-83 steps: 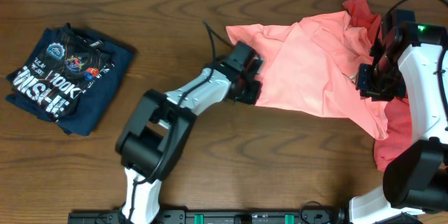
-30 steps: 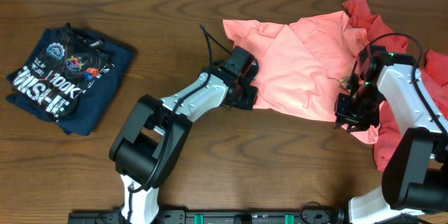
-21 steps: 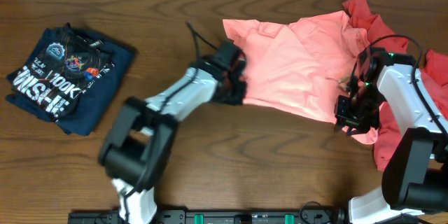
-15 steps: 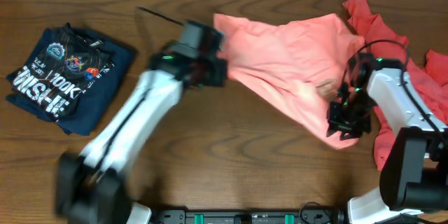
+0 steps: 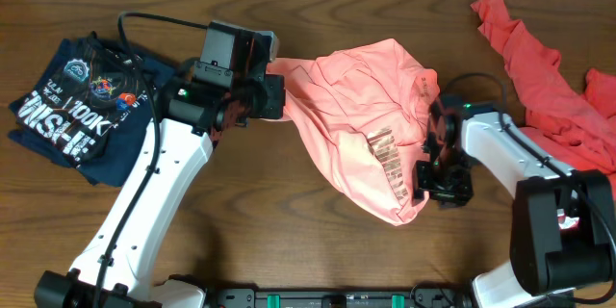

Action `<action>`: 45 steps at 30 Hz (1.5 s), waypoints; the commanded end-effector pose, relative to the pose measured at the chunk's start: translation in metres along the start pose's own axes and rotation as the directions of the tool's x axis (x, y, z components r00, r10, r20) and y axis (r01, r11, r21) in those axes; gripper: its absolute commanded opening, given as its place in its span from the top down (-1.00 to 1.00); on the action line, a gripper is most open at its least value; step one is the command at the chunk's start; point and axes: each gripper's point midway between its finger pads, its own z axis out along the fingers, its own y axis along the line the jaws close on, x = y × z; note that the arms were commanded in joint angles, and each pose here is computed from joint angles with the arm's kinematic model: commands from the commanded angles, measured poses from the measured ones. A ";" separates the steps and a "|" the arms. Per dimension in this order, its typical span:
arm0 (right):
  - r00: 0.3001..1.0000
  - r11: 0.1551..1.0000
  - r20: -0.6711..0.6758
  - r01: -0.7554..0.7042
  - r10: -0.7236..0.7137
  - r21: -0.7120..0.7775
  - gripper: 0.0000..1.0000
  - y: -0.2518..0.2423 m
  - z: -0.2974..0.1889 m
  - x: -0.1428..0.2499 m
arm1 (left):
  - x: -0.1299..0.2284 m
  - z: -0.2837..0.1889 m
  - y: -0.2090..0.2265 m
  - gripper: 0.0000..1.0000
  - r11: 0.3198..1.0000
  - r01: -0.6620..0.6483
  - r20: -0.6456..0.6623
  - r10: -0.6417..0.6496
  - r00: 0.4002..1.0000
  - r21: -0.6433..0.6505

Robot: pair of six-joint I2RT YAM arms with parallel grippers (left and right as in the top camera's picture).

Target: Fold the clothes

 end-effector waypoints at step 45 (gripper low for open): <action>0.953 0.934 0.249 0.241 -0.175 -0.264 0.18 0.050 -0.031 -0.052 | 0.024 -0.005 0.032 0.88 0.986 0.009 -0.080 -0.022 0.997 -0.166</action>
